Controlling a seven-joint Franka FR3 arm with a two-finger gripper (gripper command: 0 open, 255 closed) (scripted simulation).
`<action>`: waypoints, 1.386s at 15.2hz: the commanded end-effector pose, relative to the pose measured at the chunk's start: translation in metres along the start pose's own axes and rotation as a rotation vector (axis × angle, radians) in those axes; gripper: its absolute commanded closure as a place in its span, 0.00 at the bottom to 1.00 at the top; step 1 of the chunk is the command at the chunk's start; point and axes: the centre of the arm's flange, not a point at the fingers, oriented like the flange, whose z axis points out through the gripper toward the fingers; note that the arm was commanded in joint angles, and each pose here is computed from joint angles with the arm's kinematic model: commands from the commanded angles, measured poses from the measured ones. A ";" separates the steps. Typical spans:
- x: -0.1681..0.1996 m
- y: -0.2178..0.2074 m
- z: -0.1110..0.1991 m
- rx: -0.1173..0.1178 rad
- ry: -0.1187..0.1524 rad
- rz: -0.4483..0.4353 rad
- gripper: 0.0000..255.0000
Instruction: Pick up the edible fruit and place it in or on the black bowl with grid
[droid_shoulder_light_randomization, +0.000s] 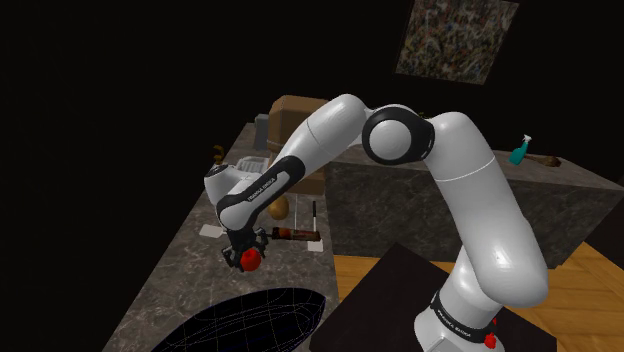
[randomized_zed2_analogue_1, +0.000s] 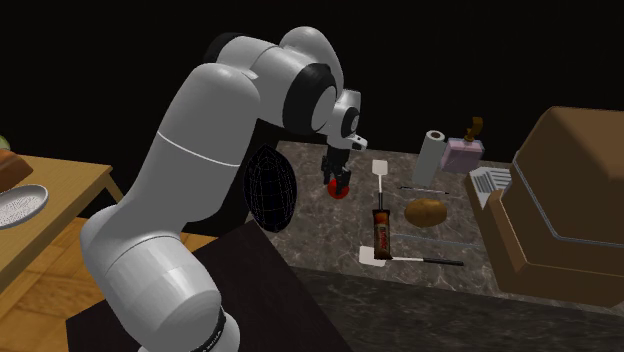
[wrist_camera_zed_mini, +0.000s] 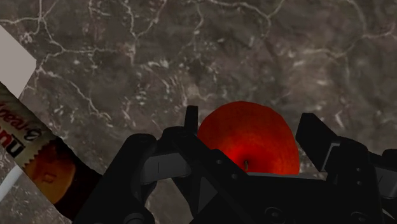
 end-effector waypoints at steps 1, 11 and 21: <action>0.000 0.000 0.001 0.000 -0.001 0.000 1.00; -0.003 0.002 -0.009 0.000 -0.001 0.000 1.00; -0.015 0.013 -0.060 0.000 -0.001 0.000 1.00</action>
